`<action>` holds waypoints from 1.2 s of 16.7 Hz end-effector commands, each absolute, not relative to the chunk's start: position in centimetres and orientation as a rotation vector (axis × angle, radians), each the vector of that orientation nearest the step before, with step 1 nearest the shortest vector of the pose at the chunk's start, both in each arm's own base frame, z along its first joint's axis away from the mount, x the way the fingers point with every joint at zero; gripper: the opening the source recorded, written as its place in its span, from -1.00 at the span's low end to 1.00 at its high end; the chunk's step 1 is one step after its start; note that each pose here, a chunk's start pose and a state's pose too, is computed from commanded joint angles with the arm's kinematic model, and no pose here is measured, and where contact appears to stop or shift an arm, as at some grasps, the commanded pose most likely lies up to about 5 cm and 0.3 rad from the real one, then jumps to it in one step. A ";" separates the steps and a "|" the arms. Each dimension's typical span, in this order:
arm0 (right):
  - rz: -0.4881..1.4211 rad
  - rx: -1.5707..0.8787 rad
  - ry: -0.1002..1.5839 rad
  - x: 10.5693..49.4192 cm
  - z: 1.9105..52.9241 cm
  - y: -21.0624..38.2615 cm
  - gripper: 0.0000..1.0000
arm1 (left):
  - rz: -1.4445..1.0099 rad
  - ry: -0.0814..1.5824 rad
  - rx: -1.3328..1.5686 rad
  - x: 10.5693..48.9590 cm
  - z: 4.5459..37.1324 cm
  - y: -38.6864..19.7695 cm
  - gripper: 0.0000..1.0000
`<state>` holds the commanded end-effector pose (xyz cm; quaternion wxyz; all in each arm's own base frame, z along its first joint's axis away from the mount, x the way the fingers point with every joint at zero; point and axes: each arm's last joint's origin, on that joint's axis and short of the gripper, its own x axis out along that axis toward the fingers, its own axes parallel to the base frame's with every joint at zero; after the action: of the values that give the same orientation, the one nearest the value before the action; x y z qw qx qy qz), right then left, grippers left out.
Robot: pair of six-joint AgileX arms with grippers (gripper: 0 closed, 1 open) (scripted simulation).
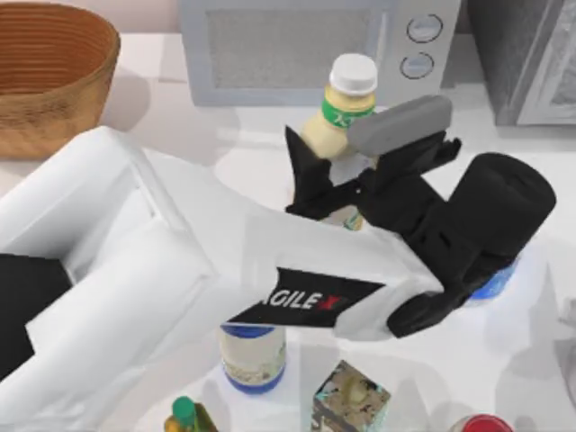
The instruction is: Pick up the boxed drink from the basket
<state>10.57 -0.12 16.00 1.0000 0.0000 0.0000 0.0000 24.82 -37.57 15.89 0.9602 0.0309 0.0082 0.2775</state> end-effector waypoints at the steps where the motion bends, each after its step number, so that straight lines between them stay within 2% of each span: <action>1: 0.000 0.000 0.000 10.6 16.0 -0.1 1.00 | 0.581 0.010 0.048 25.1 15.2 -37.0 -1.00; 4: 0.000 0.000 0.000 10.6 16.0 -0.1 1.00 | 0.625 -0.008 0.009 25.9 13.9 -35.5 -1.00; 8: 0.000 0.000 0.000 10.6 16.0 -0.1 1.00 | 0.629 -0.010 0.005 25.9 13.7 -35.4 -1.00; 20: 0.000 0.000 0.000 10.6 16.0 -0.1 1.00 | 0.629 -0.010 0.005 25.9 13.7 -35.4 0.81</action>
<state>10.57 -0.12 16.00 1.0000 0.0000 0.0000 0.0000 25.94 -35.35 13.73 0.9509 0.0026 -0.0050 0.3094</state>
